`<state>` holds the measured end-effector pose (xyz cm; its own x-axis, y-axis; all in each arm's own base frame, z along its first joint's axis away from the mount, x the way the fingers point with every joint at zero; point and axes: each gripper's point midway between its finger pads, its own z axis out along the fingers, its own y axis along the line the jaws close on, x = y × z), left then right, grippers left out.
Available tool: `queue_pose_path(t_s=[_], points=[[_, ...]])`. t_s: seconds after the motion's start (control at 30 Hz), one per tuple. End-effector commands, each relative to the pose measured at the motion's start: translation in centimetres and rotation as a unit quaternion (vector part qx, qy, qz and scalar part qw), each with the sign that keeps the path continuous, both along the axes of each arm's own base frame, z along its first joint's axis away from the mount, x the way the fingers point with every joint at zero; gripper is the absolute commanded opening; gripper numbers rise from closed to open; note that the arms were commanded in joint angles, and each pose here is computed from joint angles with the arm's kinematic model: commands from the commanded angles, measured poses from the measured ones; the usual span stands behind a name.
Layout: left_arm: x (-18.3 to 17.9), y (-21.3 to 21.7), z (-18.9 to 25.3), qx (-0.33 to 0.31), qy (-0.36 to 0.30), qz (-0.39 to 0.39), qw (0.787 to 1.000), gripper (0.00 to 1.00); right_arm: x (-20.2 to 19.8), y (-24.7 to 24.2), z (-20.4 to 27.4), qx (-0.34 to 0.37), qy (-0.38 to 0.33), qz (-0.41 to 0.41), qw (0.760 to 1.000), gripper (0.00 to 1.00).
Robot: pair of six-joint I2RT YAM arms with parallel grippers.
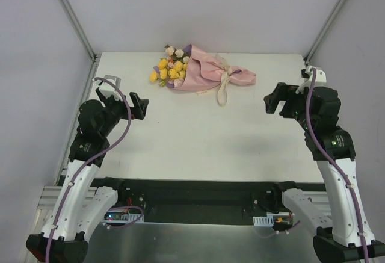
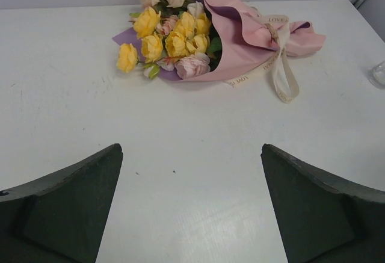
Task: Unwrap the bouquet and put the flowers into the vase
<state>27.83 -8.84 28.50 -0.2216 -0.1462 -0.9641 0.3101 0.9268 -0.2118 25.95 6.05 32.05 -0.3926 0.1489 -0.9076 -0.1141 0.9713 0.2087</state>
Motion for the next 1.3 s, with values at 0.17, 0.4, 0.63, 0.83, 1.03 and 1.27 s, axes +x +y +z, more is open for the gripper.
queue_pose_path(t_s=[0.17, 0.4, 0.63, 0.83, 1.03, 1.27], points=[[0.6, -3.3, -1.1, -0.029, 0.046, -0.082, 0.995, 0.99, 3.2, 4.7, -1.7, 0.005, 0.054, 0.086, 0.995, 0.96], [1.0, -6.3, -4.2, -0.074, 0.142, -0.151, 0.975, 0.99, 10.8, 11.3, -6.2, -0.05, 0.112, 0.165, 0.979, 0.96], [0.7, -8.2, -5.7, -0.105, 0.197, -0.2, 0.954, 0.94, 21.1, 14.9, -10.4, -0.068, 0.165, 0.191, 0.965, 0.96], [0.5, -8.8, -5.9, -0.115, 0.212, -0.217, 0.946, 0.93, 29.6, 14.2, -10.8, -0.015, 0.128, 0.157, 0.979, 0.96], [0.5, -9.1, -6.3, -0.119, 0.223, -0.222, 0.942, 0.92, 34.3, 13.9, -14.3, 0.063, 0.132, 0.126, 0.981, 0.96], [0.4, -9.3, -6.5, -0.122, 0.23, -0.227, 0.938, 0.92, 34.2, 15.1, -19.0, 0.083, 0.177, 0.137, 0.971, 0.99]])
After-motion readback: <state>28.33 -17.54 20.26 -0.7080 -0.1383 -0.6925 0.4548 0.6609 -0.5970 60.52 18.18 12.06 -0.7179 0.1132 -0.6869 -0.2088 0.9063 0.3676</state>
